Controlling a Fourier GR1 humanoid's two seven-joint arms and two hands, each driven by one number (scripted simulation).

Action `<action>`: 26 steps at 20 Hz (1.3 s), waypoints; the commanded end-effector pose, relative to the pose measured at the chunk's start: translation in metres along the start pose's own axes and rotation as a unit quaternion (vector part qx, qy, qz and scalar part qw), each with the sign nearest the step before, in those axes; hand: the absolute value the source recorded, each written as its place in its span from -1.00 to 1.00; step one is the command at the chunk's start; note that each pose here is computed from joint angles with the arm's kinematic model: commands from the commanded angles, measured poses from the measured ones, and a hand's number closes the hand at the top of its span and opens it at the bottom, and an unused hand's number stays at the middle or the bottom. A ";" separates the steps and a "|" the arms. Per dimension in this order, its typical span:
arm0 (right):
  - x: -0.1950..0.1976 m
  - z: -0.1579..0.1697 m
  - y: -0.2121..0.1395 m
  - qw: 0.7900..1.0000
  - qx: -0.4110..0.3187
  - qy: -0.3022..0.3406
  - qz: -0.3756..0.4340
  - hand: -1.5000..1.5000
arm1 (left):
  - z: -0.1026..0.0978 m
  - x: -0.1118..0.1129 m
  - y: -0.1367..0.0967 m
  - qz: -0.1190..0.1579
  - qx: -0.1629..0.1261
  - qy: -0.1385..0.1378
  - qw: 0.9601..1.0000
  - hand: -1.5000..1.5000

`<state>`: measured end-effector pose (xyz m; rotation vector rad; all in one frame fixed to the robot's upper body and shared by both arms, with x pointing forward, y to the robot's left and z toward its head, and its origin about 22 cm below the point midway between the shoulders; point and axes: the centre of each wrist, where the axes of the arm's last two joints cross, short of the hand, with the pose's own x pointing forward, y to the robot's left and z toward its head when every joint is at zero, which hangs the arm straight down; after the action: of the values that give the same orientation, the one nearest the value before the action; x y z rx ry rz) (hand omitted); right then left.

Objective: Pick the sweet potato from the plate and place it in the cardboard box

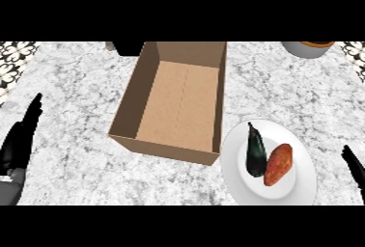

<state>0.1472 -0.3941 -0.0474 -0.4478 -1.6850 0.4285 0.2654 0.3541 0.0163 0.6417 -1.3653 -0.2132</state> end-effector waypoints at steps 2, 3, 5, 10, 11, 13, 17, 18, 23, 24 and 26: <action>0.016 -0.027 -0.044 0.988 0.088 0.042 0.121 -1.00 | 0.002 -0.003 0.007 0.001 0.002 0.000 1.000 0.00; 0.029 -0.031 -0.045 0.986 0.104 0.044 0.123 -1.00 | 0.007 -0.011 0.002 -0.001 -0.004 0.000 1.000 0.00; 0.032 -0.049 -0.041 0.977 0.145 0.062 0.146 -1.00 | -0.003 0.004 0.004 -0.009 -0.001 -0.003 1.000 0.00; 0.061 -0.074 -0.037 0.943 0.231 0.116 0.209 -1.00 | 0.000 0.002 -0.009 0.002 -0.002 -0.003 1.000 0.00; 0.069 -0.081 -0.042 0.939 0.240 0.119 0.215 -1.00 | 0.001 -0.004 0.008 -0.007 -0.001 0.000 1.000 0.00; 0.063 -0.094 -0.026 0.938 0.253 0.128 0.200 -1.00 | -0.002 -0.015 -0.007 -0.001 0.003 0.000 1.000 0.00; 0.073 -0.109 0.002 0.929 0.279 0.147 0.193 -1.00 | 0.007 0.001 0.000 -0.001 0.004 0.005 1.000 0.00; 0.081 -0.117 0.001 0.925 0.273 0.152 0.214 -1.00 | 0.008 -0.008 -0.004 0.001 0.000 0.003 1.000 0.00; 0.075 -0.116 0.036 0.920 0.281 0.157 0.223 -1.00 | 0.006 -0.008 0.014 -0.009 0.006 0.009 1.000 0.00; 0.086 -0.107 0.018 0.919 0.284 0.154 0.227 -1.00 | 0.009 0.001 0.000 0.001 0.005 0.002 1.000 0.00; 0.084 -0.121 0.022 0.919 0.282 0.156 0.228 -1.00 | 0.008 -0.001 0.009 -0.001 0.000 0.002 1.000 0.00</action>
<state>0.2467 -0.3384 0.0231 -0.4360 -1.0843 1.0783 0.2594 0.3619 0.0153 0.6481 -1.3616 -0.2105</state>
